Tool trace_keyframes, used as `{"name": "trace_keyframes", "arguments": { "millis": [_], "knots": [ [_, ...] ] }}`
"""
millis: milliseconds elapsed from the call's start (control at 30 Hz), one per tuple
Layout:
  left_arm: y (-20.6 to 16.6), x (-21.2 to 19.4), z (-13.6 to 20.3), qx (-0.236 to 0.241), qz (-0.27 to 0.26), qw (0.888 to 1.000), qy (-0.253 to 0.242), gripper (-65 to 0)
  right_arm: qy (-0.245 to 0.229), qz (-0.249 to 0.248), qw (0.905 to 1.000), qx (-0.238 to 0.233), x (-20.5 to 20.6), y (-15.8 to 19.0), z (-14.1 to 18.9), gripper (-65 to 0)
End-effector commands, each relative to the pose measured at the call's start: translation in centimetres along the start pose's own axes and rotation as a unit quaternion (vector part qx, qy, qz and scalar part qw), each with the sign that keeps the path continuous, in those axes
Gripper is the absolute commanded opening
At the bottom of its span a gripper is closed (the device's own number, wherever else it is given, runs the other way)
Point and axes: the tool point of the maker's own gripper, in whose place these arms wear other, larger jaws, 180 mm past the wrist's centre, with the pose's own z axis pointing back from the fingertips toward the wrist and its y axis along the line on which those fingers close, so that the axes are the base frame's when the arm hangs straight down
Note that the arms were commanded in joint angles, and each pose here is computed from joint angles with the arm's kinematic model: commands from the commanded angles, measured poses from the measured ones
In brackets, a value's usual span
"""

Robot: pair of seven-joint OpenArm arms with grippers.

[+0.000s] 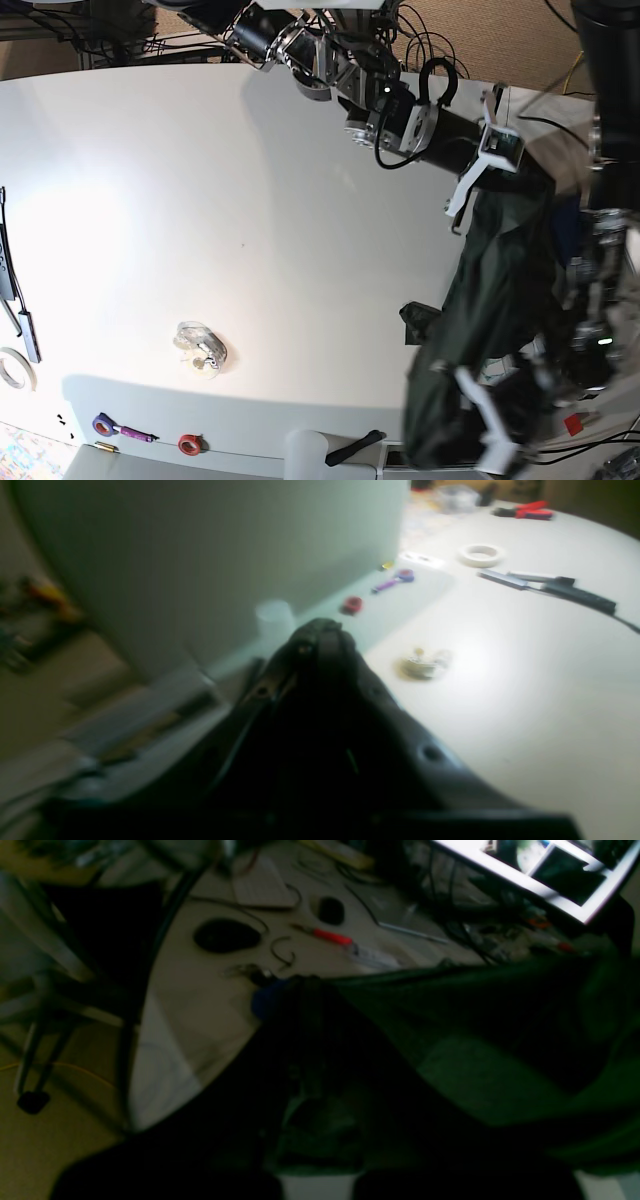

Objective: Layout the t-shirt on the table in an organized manner, then fold the t-shirt properly
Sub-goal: 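Hold the t-shirt raised with both grippers, letting it hang, then lower the t-shirt onto the table center with both grippers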

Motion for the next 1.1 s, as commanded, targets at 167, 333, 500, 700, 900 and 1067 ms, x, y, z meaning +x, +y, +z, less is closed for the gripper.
{"name": "trace_keyframes", "arguments": {
  "millis": [167, 333, 500, 700, 900, 1067],
  "knots": [
    [-3.6, -2.4, -4.7, -0.072, 0.046, 0.996, 0.001, -65.0, -0.009, -0.003, 0.9999, -0.007, 0.2, -0.7, 0.6, -65.0],
    [-5.8, -4.4, -7.3, -0.099, 0.093, 0.991, 0.012, -65.0, 0.055, -0.015, 0.9978, -0.034, -3.6, -1.8, 2.3, -65.0],
    [-8.2, -4.1, -8.9, -0.125, 0.114, 0.986, 0.002, -65.0, 0.097, -0.048, 0.9907, -0.083, -7.1, -4.1, 5.0, -65.0],
    [-11.7, -3.3, -10.4, -0.162, 0.104, 0.981, -0.009, -65.0, 0.120, -0.120, 0.9788, -0.116, -10.1, -4.4, 8.0, -65.0],
    [-13.7, -3.7, -11.5, -0.178, 0.128, 0.976, -0.009, -65.0, 0.140, -0.170, 0.9693, -0.110, -11.8, -1.6, 9.5, -65.0],
    [-15.5, -6.2, -12.9, -0.195, 0.172, 0.966, 0.011, -65.0, 0.151, -0.189, 0.9646, -0.105, -12.5, 0.1, 10.1, -65.0]
  ]
}}
